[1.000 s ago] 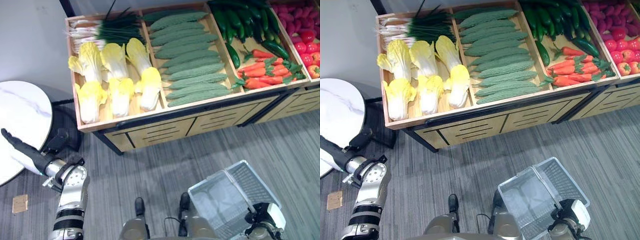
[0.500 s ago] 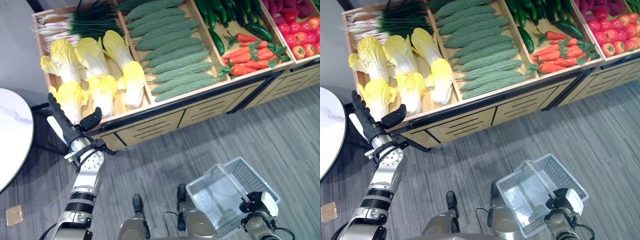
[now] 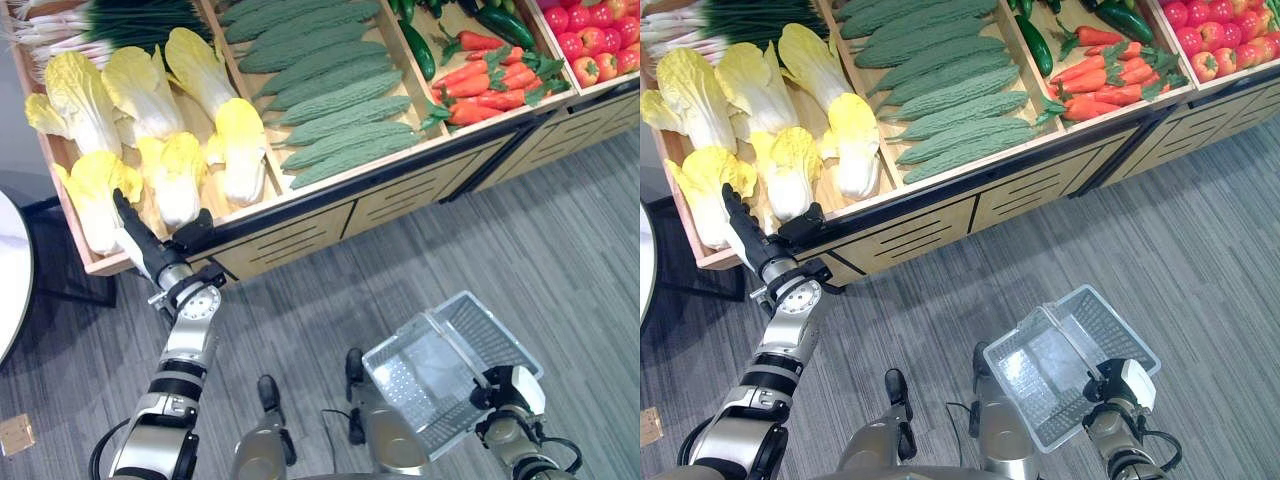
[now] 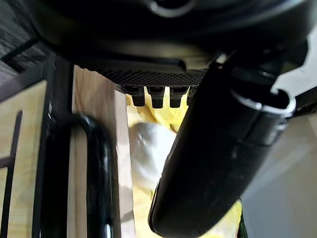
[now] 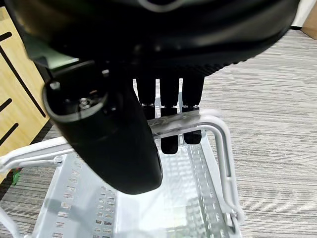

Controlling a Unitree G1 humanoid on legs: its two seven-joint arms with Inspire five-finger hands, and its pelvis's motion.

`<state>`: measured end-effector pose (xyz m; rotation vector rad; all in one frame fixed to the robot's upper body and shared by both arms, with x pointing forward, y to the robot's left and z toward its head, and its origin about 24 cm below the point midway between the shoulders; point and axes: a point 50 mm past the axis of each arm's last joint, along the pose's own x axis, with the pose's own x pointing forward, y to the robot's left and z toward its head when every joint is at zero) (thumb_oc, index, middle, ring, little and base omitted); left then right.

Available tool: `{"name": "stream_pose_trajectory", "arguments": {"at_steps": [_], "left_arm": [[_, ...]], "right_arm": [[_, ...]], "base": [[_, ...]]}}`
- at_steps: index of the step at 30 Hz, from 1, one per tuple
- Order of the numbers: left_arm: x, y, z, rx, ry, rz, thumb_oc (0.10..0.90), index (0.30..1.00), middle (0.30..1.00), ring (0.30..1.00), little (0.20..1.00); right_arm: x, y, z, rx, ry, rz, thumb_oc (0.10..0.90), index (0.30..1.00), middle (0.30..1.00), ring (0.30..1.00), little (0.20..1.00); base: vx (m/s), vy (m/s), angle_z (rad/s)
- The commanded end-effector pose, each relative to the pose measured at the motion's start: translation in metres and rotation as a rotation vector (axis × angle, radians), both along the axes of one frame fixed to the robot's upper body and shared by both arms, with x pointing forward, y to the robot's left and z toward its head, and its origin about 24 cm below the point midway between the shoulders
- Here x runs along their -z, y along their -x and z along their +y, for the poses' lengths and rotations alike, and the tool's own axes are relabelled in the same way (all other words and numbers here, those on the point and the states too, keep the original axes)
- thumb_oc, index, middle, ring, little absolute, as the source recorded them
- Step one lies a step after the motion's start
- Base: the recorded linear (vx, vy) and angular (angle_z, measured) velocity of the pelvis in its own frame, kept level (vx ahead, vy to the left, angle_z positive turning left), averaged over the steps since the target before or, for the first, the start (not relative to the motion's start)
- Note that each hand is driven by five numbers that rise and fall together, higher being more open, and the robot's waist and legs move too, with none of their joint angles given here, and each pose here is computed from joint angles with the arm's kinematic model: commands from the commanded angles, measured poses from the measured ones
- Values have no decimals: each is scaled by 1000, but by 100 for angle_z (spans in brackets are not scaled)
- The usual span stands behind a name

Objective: Get the vegetables into the basket

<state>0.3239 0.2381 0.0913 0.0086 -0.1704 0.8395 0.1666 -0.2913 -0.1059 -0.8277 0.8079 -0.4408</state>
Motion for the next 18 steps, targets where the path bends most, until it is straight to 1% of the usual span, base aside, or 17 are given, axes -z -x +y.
{"name": "stream_pose_trajectory", "arguments": {"at_steps": [1, 4, 5, 6, 7, 9, 10, 11, 12, 13, 14, 18], "left_arm": [[-39, -19, 6, -3, -155, -69, 900, 1000, 1000, 1000, 1000], [-41, -23, 7, -8, -173, -43, 900, 1000, 1000, 1000, 1000], [-35, -26, 9, -15, -191, 19, 900, 1000, 1000, 1000, 1000], [-40, -28, 10, -19, -209, 21, 900, 1000, 1000, 1000, 1000], [-32, -32, 13, -22, -229, 109, 900, 1000, 1000, 1000, 1000], [-25, -37, 16, -10, -274, 211, 900, 1000, 1000, 1000, 1000], [-23, -39, 23, -37, -334, 296, 661, 665, 665, 665, 665], [-23, -39, 23, -37, -334, 295, 400, 300, 300, 300, 300], [-18, -39, 29, -47, -384, 377, 400, 300, 300, 300, 300], [-18, -40, 29, -47, -384, 376, 400, 300, 300, 300, 300], [-13, -38, 34, -61, -400, 421, 400, 300, 300, 300, 300], [13, -29, 45, -85, -386, 576, 400, 300, 300, 300, 300]], "right_arm": [[-20, -7, -29, 14, 147, -49, 400, 300, 300, 300, 300], [-22, -10, -29, 5, 150, -58, 400, 300, 300, 300, 300], [-22, -11, -28, -6, 154, -56, 400, 300, 300, 300, 300], [-24, -14, -28, -12, 157, -63, 400, 300, 300, 300, 300], [-26, -16, -30, -13, 166, -64, 400, 300, 300, 300, 300], [-28, -19, -33, -2, 173, -61, 400, 300, 300, 300, 300], [-31, -22, -35, 1, 177, -67, 400, 300, 300, 300, 300], [-31, -22, -35, 1, 177, -67, 400, 300, 300, 300, 300], [-33, -26, -35, -6, 176, -79, 400, 300, 300, 300, 300], [-33, -26, -35, -6, 176, -80, 400, 300, 300, 300, 300], [-34, -27, -35, -12, 172, -83, 400, 300, 300, 300, 300], [-35, -32, -32, -46, 173, -81, 400, 300, 300, 300, 300]], "base": [[31, 10, -12], [26, -2, -6], [28, -3, -4], [45, -8, -5], [42, -5, -8], [42, -3, -8], [0, 0, 0], [30, 0, 2], [0, 0, 0], [0, 0, 0], [0, 0, 0], [0, 0, 0]]}}
